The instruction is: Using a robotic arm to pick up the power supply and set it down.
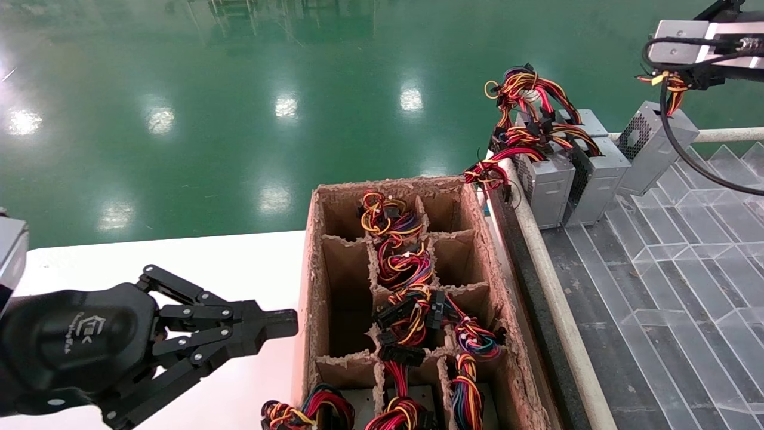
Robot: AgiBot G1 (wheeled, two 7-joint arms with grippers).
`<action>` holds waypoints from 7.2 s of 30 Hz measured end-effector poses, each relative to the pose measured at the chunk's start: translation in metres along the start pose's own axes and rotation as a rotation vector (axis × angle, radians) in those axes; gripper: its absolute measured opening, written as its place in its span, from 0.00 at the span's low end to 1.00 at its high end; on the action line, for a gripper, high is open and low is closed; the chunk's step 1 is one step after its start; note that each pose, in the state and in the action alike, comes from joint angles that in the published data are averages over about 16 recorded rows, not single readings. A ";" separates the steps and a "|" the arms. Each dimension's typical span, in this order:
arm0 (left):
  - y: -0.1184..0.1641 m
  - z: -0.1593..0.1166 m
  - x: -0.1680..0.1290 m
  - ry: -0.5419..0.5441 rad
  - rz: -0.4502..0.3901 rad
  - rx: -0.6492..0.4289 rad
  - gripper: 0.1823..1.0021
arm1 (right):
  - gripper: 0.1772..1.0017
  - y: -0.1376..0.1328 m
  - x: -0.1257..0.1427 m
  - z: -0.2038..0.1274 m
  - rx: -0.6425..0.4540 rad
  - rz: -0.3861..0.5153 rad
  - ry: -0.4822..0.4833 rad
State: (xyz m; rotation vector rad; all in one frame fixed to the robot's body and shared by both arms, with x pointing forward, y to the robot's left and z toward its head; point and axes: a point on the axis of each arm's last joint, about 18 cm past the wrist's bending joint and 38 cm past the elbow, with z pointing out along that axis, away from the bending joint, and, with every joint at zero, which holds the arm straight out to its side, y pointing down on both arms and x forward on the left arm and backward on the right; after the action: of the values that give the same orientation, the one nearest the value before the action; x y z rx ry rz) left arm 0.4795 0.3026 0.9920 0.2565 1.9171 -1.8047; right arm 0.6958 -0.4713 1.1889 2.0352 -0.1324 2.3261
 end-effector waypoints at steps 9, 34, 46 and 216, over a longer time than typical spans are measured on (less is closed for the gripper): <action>0.000 0.000 0.000 0.000 0.000 0.000 0.01 | 0.03 -0.010 -0.011 0.011 -0.017 -0.004 0.014; 0.000 0.000 0.000 0.000 0.000 0.000 0.01 | 0.03 -0.024 -0.019 0.029 -0.140 -0.087 0.108; 0.000 0.000 0.000 0.000 0.000 0.000 0.01 | 0.03 -0.018 -0.033 0.032 -0.205 -0.139 0.095; 0.000 0.000 0.000 0.000 0.000 0.000 0.98 | 1.00 -0.142 -0.171 -0.267 1.244 0.919 -0.932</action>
State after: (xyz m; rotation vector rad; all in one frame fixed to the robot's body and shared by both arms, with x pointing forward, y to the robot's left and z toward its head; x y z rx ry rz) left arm 0.4796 0.3027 0.9920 0.2558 1.9168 -1.8050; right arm 0.4680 -0.3007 0.9890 4.3071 0.6553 1.4104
